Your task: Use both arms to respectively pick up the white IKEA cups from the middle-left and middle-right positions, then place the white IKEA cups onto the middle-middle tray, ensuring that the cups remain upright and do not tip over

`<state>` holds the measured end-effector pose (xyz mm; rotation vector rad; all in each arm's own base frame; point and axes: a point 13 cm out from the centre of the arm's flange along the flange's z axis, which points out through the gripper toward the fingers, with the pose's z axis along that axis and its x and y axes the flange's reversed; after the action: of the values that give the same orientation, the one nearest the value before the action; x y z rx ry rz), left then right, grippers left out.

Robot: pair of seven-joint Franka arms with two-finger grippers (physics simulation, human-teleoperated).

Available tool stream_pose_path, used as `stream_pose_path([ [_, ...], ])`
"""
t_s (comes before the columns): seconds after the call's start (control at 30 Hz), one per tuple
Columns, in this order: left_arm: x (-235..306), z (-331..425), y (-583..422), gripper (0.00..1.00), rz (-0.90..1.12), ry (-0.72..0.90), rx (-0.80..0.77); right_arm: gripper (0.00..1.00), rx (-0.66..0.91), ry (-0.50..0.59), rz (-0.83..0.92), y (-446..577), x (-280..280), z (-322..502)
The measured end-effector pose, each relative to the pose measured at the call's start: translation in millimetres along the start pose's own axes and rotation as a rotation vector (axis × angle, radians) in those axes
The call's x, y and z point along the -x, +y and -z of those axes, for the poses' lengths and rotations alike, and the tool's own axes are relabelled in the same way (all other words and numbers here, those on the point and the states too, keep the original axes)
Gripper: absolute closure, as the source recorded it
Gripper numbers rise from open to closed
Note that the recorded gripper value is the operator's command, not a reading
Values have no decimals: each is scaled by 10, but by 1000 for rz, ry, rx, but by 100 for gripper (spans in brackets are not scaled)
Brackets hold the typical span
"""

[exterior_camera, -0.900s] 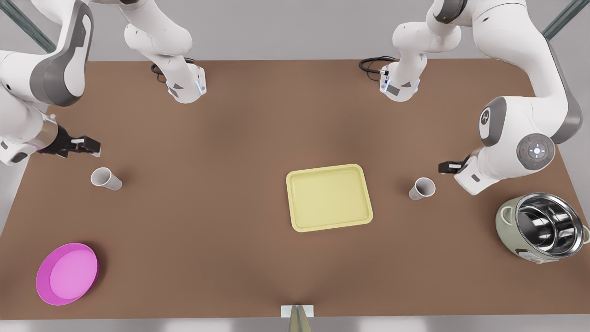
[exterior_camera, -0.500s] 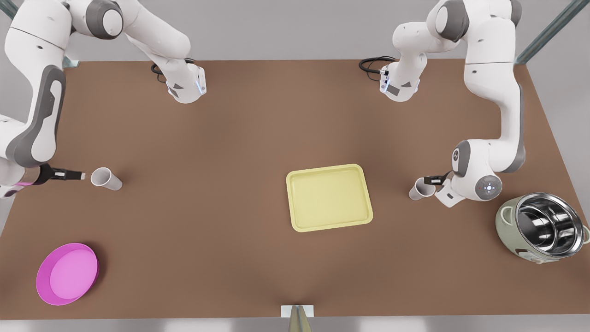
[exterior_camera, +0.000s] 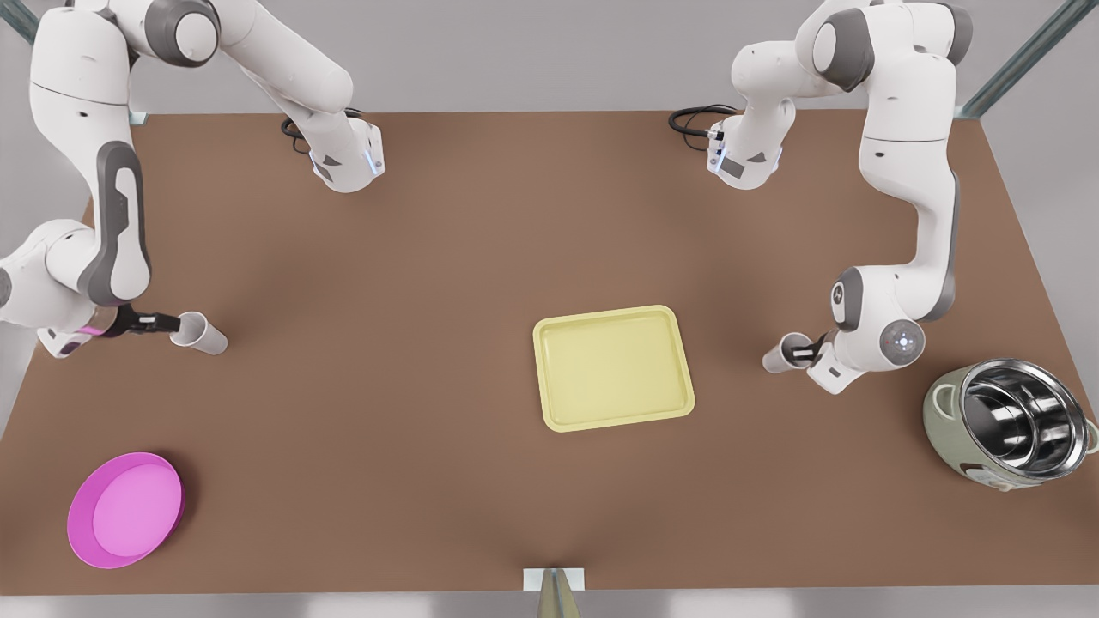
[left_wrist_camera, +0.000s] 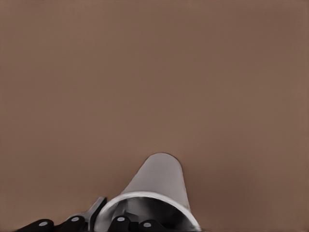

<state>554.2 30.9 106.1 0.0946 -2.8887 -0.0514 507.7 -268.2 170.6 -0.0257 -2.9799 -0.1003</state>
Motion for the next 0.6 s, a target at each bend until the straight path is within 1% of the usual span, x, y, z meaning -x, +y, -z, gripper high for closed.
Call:
stream_pose_path([
  [0.1, -20, 91, -183, 74, -11, -3, -23, 0, -7, -18, 8, -76, -46, -138],
  [0.2, -45, 628, -501, 74, -50, -59, -37, 0, -3, -21, 15, -129, -73, -291],
  [0.3, 97, 1121, -1435, 74, -157, -106, -53, 0, 4, -15, 27, -138, -67, -449],
  [0.37, 114, 1095, -2105, 74, -211, -83, -77, 0, 9, -11, 35, -145, -65, -533],
  [0.43, 75, 939, -2468, 73, -218, -55, -103, 1, 12, -7, 41, -152, -62, -604],
  [0.47, 63, 865, -2578, 73, -209, -45, -115, 7, 14, -4, 45, -155, -56, -642],
  [0.5, 68, 792, -2646, 73, -195, -39, -126, 17, 15, -3, 49, -158, -48, -663],
  [0.57, 80, 653, -2772, 73, -169, -32, -147, 33, 18, 1, 55, -158, -45, -719],
  [0.6, 79, 597, -2841, 73, -159, -31, -157, 36, 21, 5, 58, -156, -46, -755],
])
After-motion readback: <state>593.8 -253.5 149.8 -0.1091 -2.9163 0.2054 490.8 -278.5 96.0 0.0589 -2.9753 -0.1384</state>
